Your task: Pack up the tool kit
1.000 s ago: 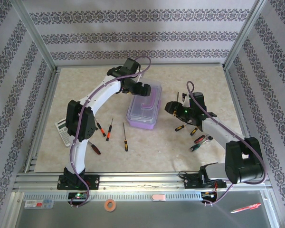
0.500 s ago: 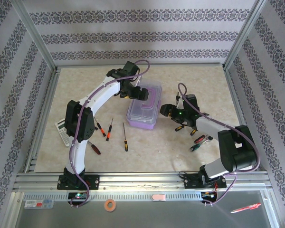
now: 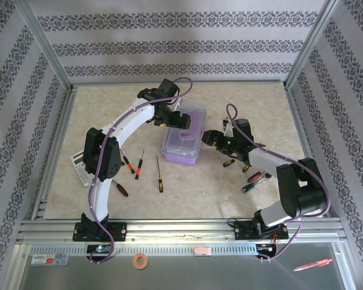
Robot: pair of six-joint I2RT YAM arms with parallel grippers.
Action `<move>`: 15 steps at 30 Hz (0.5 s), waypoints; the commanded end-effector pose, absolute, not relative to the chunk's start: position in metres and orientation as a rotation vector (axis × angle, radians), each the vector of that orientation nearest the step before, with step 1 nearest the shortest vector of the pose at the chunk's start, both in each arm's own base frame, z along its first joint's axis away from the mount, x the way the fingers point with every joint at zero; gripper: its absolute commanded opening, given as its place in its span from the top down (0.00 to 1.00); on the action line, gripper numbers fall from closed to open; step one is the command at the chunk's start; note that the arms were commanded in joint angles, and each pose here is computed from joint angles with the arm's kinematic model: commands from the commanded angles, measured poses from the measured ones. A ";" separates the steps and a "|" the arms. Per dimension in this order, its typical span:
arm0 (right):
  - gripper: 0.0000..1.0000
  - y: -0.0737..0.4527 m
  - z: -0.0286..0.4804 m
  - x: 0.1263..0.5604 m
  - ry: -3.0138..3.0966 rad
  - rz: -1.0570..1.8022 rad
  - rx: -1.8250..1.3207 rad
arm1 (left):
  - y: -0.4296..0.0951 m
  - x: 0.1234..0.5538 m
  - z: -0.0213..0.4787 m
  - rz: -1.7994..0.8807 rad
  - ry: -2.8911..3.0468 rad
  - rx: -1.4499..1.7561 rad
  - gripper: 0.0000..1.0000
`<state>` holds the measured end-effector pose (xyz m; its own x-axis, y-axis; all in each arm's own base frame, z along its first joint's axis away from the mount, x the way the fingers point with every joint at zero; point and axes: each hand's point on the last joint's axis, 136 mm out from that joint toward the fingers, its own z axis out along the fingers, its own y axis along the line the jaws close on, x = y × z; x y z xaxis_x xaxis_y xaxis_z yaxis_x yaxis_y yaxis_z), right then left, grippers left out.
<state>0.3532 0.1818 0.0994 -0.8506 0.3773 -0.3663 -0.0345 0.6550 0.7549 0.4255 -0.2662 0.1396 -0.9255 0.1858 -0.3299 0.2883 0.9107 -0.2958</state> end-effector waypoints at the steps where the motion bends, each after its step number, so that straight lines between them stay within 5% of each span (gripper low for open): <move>1: 0.27 0.182 0.096 0.353 2.366 1.152 0.284 | -0.264 0.413 0.120 -0.449 2.851 0.338 0.09; 15: 0.25 0.175 0.098 0.378 2.250 1.346 0.422 | -0.256 0.410 0.088 -0.573 2.852 0.277 0.26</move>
<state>0.3704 0.1742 0.0891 -0.8508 0.4566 -0.2600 0.0313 0.5379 0.8424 0.4227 -0.2625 0.1292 -0.9247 0.1447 -0.3520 0.2651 0.9085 -0.3230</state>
